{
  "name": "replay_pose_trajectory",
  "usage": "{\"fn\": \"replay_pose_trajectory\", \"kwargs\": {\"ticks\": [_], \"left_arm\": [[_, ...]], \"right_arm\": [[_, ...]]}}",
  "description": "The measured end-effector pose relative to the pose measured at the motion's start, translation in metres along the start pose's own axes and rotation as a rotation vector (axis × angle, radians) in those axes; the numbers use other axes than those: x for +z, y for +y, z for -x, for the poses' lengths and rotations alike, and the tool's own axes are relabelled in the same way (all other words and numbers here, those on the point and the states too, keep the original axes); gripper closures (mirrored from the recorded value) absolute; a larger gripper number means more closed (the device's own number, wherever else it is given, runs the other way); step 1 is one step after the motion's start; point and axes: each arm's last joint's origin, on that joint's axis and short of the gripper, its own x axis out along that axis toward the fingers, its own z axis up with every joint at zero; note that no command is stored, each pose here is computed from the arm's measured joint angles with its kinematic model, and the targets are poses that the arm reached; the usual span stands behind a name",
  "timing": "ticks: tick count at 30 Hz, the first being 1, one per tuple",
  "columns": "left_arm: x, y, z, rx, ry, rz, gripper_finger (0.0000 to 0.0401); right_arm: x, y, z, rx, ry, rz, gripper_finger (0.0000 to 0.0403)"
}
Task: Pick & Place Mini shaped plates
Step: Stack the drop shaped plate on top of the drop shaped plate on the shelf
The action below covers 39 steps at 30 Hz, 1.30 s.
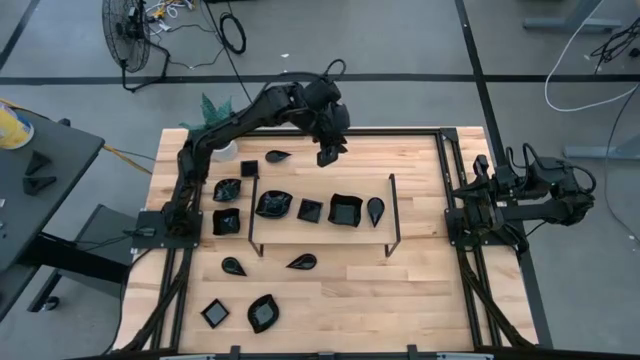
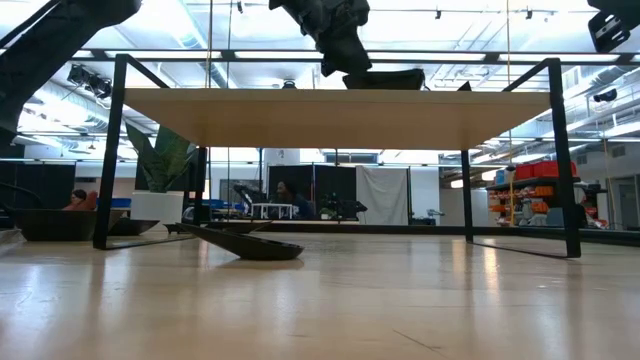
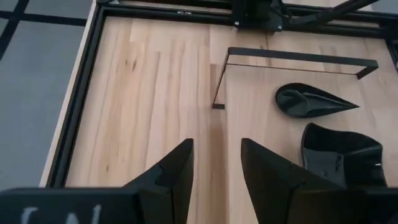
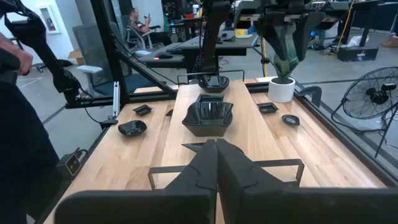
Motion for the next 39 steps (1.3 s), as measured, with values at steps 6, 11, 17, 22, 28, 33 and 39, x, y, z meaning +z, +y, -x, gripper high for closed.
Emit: {"fn": "replay_pose_trajectory", "kwargs": {"ticks": [6, 11, 17, 22, 28, 33, 39], "left_arm": [[-0.003, 0.015, 0.005, 0.027, -0.004, 0.012, 0.0261], [-0.007, 0.034, 0.011, 0.065, -0.019, 0.009, 0.0261], [-0.023, 0.063, 0.024, 0.107, 0.041, 0.088, 0.0261], [-0.034, 0.068, 0.022, 0.106, 0.107, 0.124, 0.0261], [-0.052, 0.063, 0.022, 0.086, 0.074, 0.122, 0.0261], [-0.077, 0.061, 0.027, 0.119, 0.02, 0.158, 0.0261], [-0.107, 0.07, 0.028, 0.137, 0.059, 0.222, 0.0261]], "right_arm": [[0.0, 0.0, 0.0, 0.0, 0.0, 0.0, 0.0398], [0.0, 0.0, 0.0, 0.0, 0.0, 0.0, 0.0398], [0.0, 0.0, 0.0, 0.0, 0.0, 0.0, 0.0398], [0.0, 0.0, 0.0, 0.0, 0.0, 0.0, 0.0398], [0.0, 0.0, 0.0, 0.0, -0.001, 0.0, 0.0398], [0.0, 0.0, 0.0, 0.0, 0.0, 0.0, 0.0398], [0.0, 0.0, 0.0, 0.0, 0.0, 0.0, 0.0398]]}}
